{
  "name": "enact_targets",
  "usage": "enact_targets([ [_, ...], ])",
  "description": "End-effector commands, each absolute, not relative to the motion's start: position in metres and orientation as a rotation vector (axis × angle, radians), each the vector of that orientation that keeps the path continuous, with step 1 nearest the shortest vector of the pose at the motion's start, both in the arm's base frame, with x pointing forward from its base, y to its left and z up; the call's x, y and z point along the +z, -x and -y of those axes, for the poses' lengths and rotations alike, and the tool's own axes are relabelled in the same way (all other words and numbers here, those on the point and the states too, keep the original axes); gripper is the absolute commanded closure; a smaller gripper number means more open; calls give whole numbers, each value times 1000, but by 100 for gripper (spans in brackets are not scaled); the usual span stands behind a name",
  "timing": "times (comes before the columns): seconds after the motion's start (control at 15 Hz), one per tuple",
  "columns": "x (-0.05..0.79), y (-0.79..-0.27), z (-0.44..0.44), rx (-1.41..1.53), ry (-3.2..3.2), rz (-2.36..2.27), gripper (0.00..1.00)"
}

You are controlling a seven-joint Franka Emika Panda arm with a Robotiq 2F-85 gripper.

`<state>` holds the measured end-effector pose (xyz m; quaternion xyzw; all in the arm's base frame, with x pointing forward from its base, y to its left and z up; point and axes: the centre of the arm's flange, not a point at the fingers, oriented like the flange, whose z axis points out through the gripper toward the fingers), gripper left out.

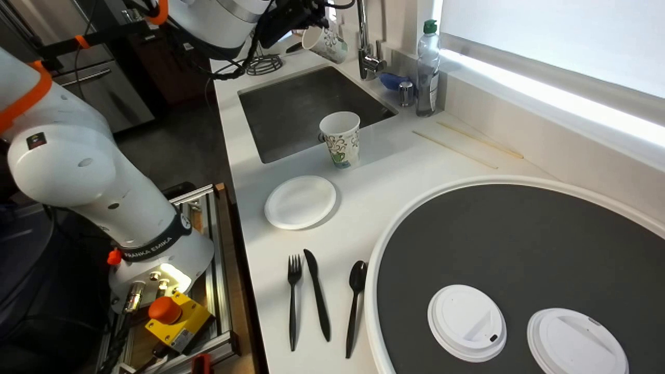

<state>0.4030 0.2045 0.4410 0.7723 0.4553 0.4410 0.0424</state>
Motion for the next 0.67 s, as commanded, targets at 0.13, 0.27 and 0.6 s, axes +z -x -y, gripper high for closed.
enact_targets([
  [0.13,465,-400,-211,1020,-2242,-1661,99],
  [0.27,462,-401,-213,898,-2178,-1717,99],
  [0.6,492,-416,-198,687,-2061,-1697,99],
])
